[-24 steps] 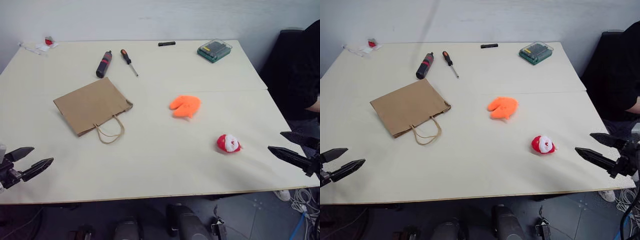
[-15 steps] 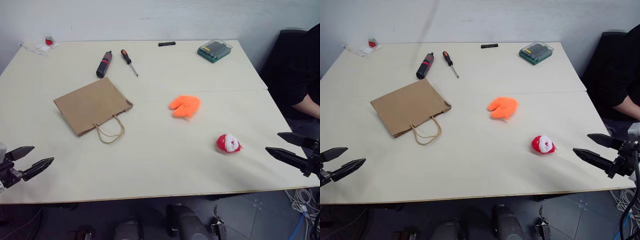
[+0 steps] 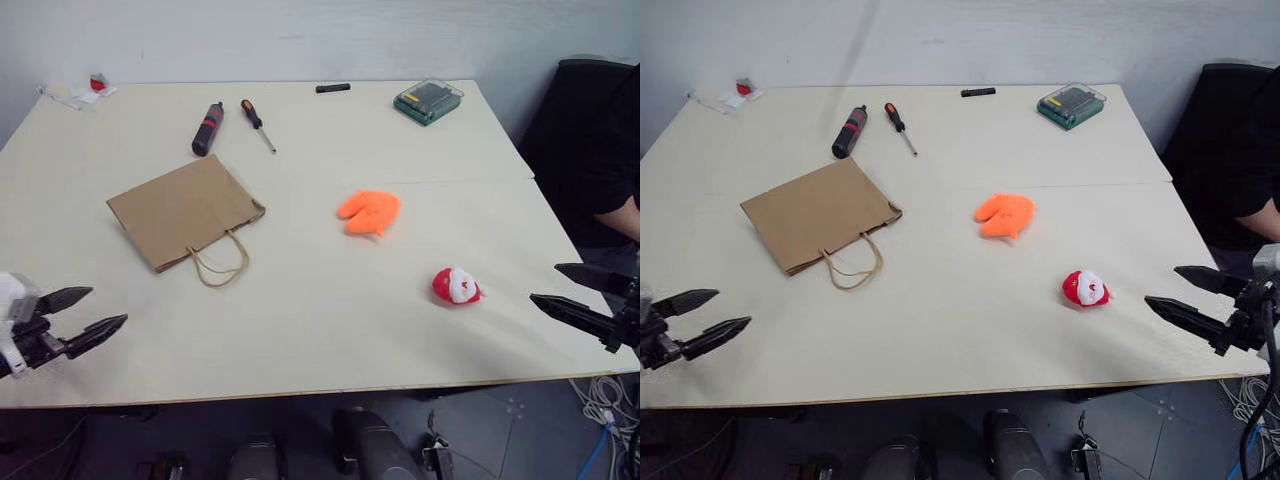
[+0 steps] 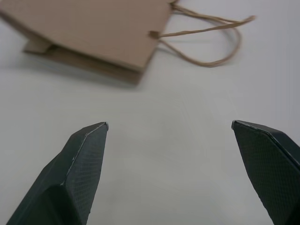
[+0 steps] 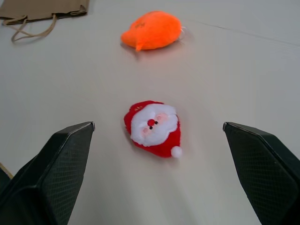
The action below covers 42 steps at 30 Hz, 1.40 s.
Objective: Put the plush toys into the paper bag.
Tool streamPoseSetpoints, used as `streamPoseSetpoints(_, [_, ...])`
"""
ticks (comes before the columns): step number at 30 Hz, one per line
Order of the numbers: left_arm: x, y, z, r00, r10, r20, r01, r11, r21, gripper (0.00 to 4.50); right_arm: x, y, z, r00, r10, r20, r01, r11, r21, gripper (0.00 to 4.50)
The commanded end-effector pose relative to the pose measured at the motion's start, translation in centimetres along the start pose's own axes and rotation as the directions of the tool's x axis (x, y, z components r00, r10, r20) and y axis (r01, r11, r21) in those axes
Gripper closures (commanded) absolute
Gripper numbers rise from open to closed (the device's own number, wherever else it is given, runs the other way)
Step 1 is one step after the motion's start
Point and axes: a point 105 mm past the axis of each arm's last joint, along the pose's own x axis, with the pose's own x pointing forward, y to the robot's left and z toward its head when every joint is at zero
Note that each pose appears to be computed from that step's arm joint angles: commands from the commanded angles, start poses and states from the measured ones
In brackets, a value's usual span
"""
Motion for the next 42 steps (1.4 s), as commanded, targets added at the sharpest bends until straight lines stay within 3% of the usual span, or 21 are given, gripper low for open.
streamPoseSetpoints(1, [1.3, -1.2, 3.1, 0.994, -0.106, -0.010, 0.107, 0.980, 0.170, 0.07, 1.5, 3.2, 2.7, 0.991, 0.132, 0.012, -0.131, 0.988, -0.076, 0.00])
streamPoseSetpoints(6, [4.8, -1.8, 5.0, 0.980, -0.183, -0.076, 0.198, 0.912, 0.360, 0.07, 4.3, 8.3, 3.8, 0.943, 0.332, -0.014, -0.330, 0.934, -0.133, 0.00])
streamPoseSetpoints(10, [8.6, -2.7, 5.4, 0.959, -0.250, -0.136, 0.284, 0.809, 0.515, 0.07, 6.3, 12.2, 3.8, 0.877, 0.480, -0.037, -0.479, 0.861, -0.170, 0.00])
streamPoseSetpoints(19, [12.7, -2.1, 6.3, 0.958, -0.243, -0.155, 0.286, 0.737, 0.612, 0.07, 9.3, 13.8, 3.8, 0.867, 0.497, 0.030, -0.483, 0.853, -0.198, 0.00])
streamPoseSetpoints(22, [13.1, -1.7, 6.3, 0.955, -0.251, -0.157, 0.294, 0.740, 0.605, 0.66, 9.8, 13.9, 3.7, 0.872, 0.487, 0.038, -0.470, 0.858, -0.208, 0.00])
streamPoseSetpoints(33, [14.2, -2.9, 5.1, 0.925, -0.335, -0.180, 0.376, 0.738, 0.560, 4.36, 9.7, 13.6, 3.1, 0.890, 0.456, 0.010, -0.445, 0.872, -0.203, 0.00])
streamPoseSetpoints(37, [14.6, -3.7, 7.8, 0.908, -0.413, -0.070, 0.393, 0.782, 0.484, 4.44, 10.0, 13.1, 2.6, 0.901, 0.434, 0.000, -0.426, 0.882, -0.201, 0.00])
streamPoseSetpoints(40, [13.6, -5.9, 11.5, 0.820, -0.568, 0.069, 0.514, 0.785, 0.346, 4.44, 10.7, 12.7, 2.3, 0.918, 0.397, 0.024, -0.386, 0.904, -0.183, 0.00])
streamPoseSetpoints(42, [12.6, -7.3, 13.1, 0.751, -0.651, 0.111, 0.598, 0.742, 0.302, 4.50, 11.3, 12.6, 2.3, 0.925, 0.377, 0.047, -0.364, 0.916, -0.169, 0.37])
